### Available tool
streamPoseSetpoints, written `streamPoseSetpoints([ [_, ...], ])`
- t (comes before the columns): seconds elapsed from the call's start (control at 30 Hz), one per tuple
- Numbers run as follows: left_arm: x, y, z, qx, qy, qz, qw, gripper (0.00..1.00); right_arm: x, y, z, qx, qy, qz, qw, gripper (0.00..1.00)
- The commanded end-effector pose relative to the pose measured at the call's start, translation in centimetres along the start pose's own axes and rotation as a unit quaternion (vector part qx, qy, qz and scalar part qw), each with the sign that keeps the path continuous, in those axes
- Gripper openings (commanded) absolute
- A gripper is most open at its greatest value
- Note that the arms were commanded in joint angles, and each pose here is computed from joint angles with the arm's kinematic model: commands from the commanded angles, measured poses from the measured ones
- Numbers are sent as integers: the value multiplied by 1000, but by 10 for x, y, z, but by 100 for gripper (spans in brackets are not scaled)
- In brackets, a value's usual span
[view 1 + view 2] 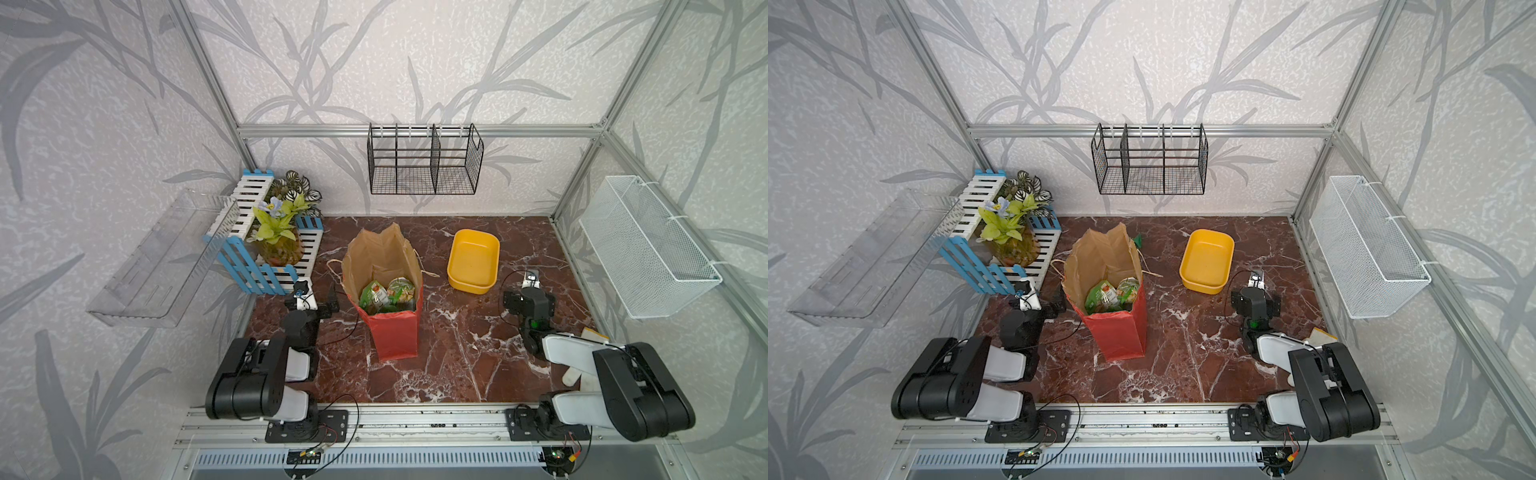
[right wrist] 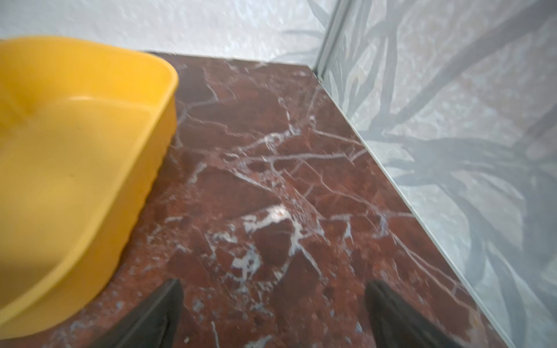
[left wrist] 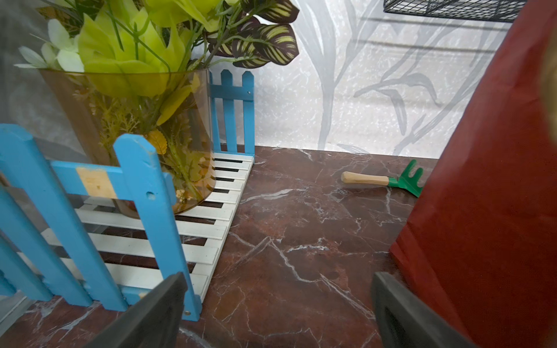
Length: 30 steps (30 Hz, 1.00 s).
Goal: Place the condiment packets inside the bag
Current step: Reset both arms
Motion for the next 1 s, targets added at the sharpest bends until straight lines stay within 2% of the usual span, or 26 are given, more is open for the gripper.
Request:
streamPoseSetpoints([
  [0.0,-4,-20,2,20,-33,-51,998,100,-2,-22,16,-6,-57,-80,995,99],
  [0.1,10,-15,7,17,-59,-22,998,100,5,-19,19,-2,-62,-92,994,99],
  [0.17,32,-6,8,20,-65,31,997,100,15,-19,17,14,-83,-59,995,99],
  [0.23,34,-8,0,31,-43,21,998,100,29,-15,12,30,-95,-20,995,99],
  [0.3,35,-7,0,31,-40,32,998,100,40,-11,11,46,-96,-26,994,99],
  [0.37,35,-8,0,31,-42,25,998,100,43,-4,7,48,-98,18,994,99],
  [0.47,35,-7,0,31,-41,28,998,100,42,-11,6,55,-103,1,993,99],
  [0.53,35,-8,0,30,-40,28,998,100,42,-9,7,50,-103,16,993,99],
  [0.97,34,-7,0,30,-40,29,998,100,41,-10,7,50,-106,11,993,99],
])
Point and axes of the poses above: each gripper's point midway between its finger pads, its own x axis out along the fingers, its own z axis along the line the jaws close on, y = z × x, the point moved 3 cm from there along -x, back along the fingers, and after that the axes turned 5 degrees about x, right-handed, at the moved point
